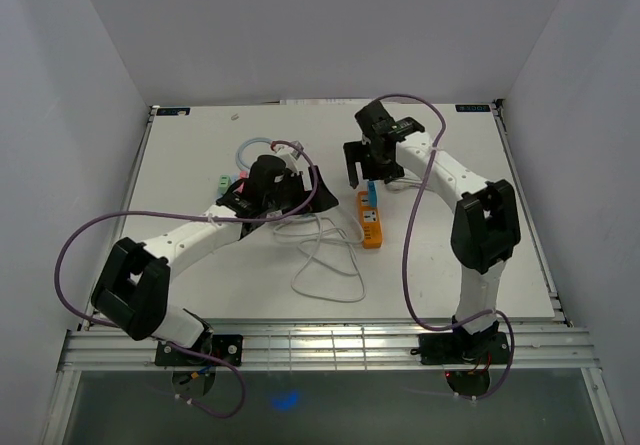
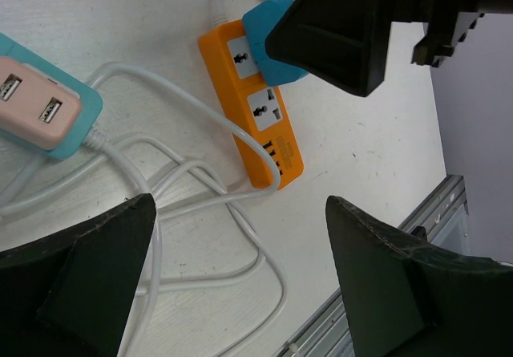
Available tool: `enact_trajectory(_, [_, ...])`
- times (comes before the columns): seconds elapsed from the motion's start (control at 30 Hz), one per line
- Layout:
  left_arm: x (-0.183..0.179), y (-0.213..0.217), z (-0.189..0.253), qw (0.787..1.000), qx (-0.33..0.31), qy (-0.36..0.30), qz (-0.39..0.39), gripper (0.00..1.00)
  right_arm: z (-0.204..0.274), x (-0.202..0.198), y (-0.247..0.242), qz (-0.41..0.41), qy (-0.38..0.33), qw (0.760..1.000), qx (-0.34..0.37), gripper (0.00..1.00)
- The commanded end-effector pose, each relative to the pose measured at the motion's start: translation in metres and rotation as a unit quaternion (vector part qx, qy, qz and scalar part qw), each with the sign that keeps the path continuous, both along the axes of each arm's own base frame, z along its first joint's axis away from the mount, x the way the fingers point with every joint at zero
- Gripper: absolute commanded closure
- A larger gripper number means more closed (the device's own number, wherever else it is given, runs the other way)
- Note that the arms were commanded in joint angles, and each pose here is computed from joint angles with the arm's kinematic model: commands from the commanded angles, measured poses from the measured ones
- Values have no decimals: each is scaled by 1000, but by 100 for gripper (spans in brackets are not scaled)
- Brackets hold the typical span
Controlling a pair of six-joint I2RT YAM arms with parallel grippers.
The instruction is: Insert the plug
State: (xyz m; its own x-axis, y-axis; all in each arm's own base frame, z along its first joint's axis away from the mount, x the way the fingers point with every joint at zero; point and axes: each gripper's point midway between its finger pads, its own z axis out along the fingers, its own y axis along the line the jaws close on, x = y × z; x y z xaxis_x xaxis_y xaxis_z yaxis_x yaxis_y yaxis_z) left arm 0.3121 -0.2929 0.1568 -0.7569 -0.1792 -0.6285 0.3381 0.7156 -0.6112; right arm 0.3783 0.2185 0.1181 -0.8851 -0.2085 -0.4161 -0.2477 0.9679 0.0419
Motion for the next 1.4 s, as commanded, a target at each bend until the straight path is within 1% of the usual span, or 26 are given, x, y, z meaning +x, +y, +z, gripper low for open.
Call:
enact_trajectory(0.0, [2, 13, 27, 999, -2, -30, 16, 2, 48, -2, 1, 15, -62, 997, 36, 11])
enact_trajectory(0.03, [2, 17, 31, 999, -4, -36, 23, 2, 43, -8, -3, 21, -62, 997, 33, 11])
enact_trajectory(0.1, [1, 26, 26, 999, -2, -36, 34, 2, 62, -7, -1, 30, -103, 993, 55, 11])
enact_trajectory(0.17, [1, 37, 34, 997, -4, -49, 56, 2, 60, -13, -7, 38, -114, 991, 54, 11])
enact_trajectory(0.2, [-3, 42, 30, 997, -1, -49, 63, 2, 75, -12, -9, 37, -143, 987, 63, 11])
enact_trajectory(0.23, [-4, 46, 31, 996, -1, -53, 71, 2, 77, -13, -10, 39, -153, 985, 63, 11])
enact_trajectory(0.27, [-5, 53, 44, 994, -9, -73, 85, 2, 69, -18, -16, 44, -154, 985, 56, 11])
enact_trajectory(0.3, [-10, 59, 36, 993, -5, -71, 92, 2, 86, -16, -21, 35, -191, 979, 61, 11])
enact_trajectory(0.37, [-15, 72, 50, 989, -15, -96, 115, 2, 90, -20, -27, 33, -215, 974, 63, 11])
enact_trajectory(0.4, [-18, 76, 52, 987, -17, -104, 119, 2, 89, -31, -34, 37, -226, 971, 64, 11])
enact_trajectory(0.43, [-24, 83, 43, 987, -12, -102, 126, 2, 95, -28, -33, 34, -252, 964, 77, 11])
enact_trajectory(0.5, [-30, 96, 57, 980, -28, -131, 150, 2, 108, -38, -40, 34, -286, 953, 91, 11])
enact_trajectory(0.53, [-36, 101, 47, 979, -26, -130, 153, 2, 98, -42, -44, 29, -292, 952, 91, 11])
enact_trajectory(0.6, [-44, 113, 60, 972, -44, -158, 169, 2, 111, -51, -53, 17, -327, 939, 102, 11])
enact_trajectory(0.63, [-48, 116, 61, 970, -49, -164, 173, 2, 97, -58, -60, 12, -324, 941, 98, 11])
enact_trajectory(0.7, [-56, 125, 48, 968, -45, -167, 181, 2, 117, -66, -69, -3, -373, 920, 120, 11])
enact_trajectory(0.73, [-60, 131, 63, 960, -68, -195, 189, 2, 102, -72, -74, -6, -372, 921, 116, 11])
enact_trajectory(0.8, [-65, 138, 51, 957, -70, -197, 198, 2, 120, -81, -83, -21, -419, 897, 138, 11])
enact_trajectory(0.83, [-70, 142, 58, 952, -84, -212, 204, 2, 119, -84, -87, -26, -427, 893, 142, 11])
enact_trajectory(0.87, [-72, 145, 57, 950, -90, -217, 208, 2, 105, -90, -91, -29, -424, 895, 139, 11])
enact_trajectory(0.9, [-74, 147, 45, 950, -86, -214, 211, 2, 119, -93, -97, -42, -455, 877, 150, 11])
enact_trajectory(0.97, [-79, 153, 45, 944, -94, -228, 218, 2, 106, -98, -105, -53, -457, 876, 147, 11])
enact_trajectory(1.0, [-80, 156, 35, 945, -89, -227, 220, 2, 109, -101, -112, -65, -470, 868, 147, 11])
enact_trajectory(1.07, [-84, 162, 35, 939, -89, -242, 227, 2, 105, -103, -119, -79, -480, 862, 143, 11])
enact_trajectory(1.17, [-87, 168, 23, 938, -78, -244, 233, 2, 93, -108, -128, -93, -482, 861, 133, 11])
enact_trajectory(1.37, [-93, 169, 30, 931, -99, -267, 228, 2, 82, -112, -131, -93, -478, 864, 130, 11])
